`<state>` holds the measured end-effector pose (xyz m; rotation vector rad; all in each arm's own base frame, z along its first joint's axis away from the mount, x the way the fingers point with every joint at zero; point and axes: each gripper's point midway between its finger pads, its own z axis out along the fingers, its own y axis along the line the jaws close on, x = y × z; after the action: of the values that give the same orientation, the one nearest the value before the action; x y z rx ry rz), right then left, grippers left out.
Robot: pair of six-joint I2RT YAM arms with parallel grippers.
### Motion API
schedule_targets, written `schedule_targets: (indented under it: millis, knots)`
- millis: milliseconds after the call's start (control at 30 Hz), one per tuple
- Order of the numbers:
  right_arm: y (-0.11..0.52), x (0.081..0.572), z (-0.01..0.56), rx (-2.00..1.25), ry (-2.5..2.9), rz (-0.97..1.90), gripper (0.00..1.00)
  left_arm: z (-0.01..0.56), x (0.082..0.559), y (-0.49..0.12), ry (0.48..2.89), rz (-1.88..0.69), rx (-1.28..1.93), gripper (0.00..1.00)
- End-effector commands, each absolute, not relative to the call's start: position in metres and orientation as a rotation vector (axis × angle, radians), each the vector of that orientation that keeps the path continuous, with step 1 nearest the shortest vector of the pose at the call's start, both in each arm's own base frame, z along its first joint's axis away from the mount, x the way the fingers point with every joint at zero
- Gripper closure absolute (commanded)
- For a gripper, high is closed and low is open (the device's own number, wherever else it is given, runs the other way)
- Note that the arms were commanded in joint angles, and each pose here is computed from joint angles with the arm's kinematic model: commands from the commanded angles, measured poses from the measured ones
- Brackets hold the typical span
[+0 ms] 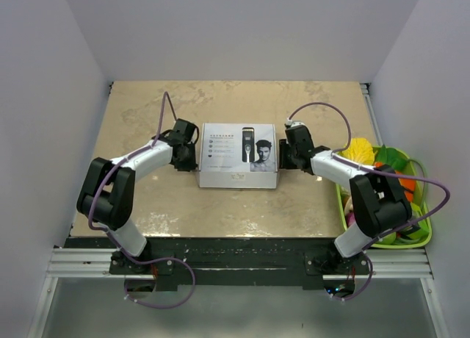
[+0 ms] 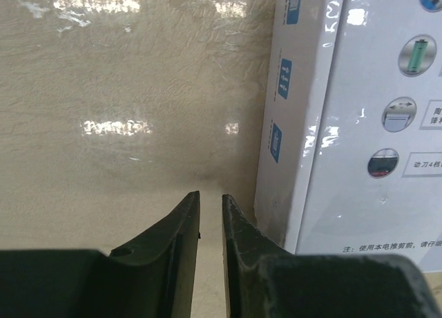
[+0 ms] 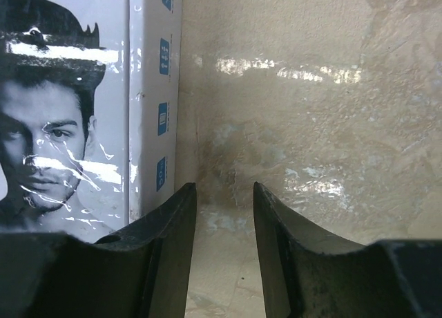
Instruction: Sort the hair-cutting tools
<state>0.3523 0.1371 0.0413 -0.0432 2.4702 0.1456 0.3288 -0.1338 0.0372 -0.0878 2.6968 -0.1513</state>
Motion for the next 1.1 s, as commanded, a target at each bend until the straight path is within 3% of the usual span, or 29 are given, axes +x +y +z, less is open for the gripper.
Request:
schedule_targets:
  millis: [0,1067]
  knots:
    - [0.133,0.360,0.063,0.026,2.399,0.129,0.58,0.059,0.342,-0.130,2.630,-0.112,-0.084,0.76]
    - [0.142,0.354,0.054,-0.003,2.415,0.195,0.61,0.050,0.348,-0.155,2.637,-0.152,-0.037,0.77]
